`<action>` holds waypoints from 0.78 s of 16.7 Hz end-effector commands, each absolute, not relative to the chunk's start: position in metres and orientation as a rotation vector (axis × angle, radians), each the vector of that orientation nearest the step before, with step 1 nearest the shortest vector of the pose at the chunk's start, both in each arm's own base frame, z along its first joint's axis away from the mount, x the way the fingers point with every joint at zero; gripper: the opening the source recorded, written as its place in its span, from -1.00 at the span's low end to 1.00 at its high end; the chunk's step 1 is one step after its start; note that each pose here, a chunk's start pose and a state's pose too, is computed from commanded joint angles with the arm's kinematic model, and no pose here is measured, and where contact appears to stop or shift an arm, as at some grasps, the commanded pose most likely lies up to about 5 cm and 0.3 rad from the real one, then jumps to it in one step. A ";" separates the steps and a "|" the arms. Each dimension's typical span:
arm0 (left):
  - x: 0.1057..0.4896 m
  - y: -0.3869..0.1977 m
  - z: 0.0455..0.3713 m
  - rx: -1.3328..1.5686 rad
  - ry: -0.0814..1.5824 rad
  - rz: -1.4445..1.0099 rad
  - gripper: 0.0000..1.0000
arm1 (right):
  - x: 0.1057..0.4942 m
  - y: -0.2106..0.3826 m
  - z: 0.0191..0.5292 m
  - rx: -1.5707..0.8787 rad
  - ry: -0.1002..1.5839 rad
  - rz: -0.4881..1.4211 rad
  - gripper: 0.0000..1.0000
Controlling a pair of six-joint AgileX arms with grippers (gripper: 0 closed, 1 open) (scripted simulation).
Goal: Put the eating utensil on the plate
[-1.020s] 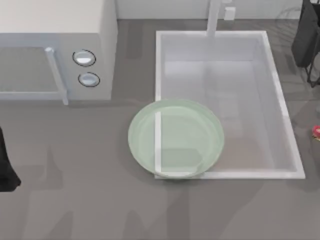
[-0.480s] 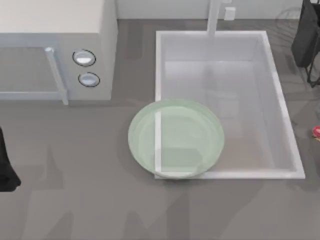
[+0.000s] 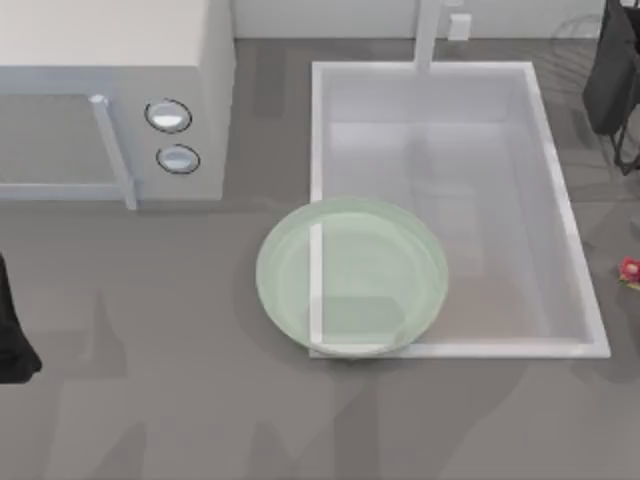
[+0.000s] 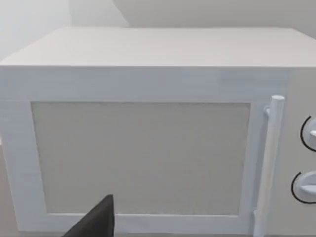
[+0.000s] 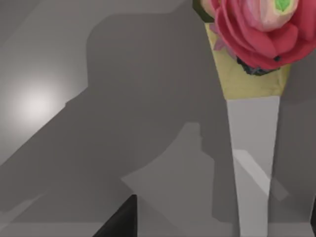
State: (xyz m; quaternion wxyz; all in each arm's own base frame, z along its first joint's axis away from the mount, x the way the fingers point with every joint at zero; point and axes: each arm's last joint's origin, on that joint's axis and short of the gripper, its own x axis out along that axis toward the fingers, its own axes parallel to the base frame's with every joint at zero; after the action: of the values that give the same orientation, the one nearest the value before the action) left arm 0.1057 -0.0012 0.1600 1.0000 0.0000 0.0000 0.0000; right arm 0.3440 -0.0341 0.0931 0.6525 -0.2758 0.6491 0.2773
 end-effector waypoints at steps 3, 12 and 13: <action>0.106 -0.001 0.160 0.000 0.000 0.000 1.00 | 0.344 -0.034 0.093 -0.626 1.473 0.629 -1.00; 0.106 -0.001 0.160 0.000 0.000 0.000 1.00 | 0.345 -0.032 0.141 -0.601 1.469 0.631 -1.00; 0.106 -0.001 0.160 0.000 0.000 0.000 1.00 | 0.345 -0.032 0.151 -0.598 1.479 0.638 -1.00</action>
State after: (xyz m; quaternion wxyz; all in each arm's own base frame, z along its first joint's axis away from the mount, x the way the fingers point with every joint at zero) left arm 0.1057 -0.0012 0.1600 1.0000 0.0000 0.0000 0.0000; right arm 0.3452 -0.0319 0.1512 0.6532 -0.2638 0.6518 0.2810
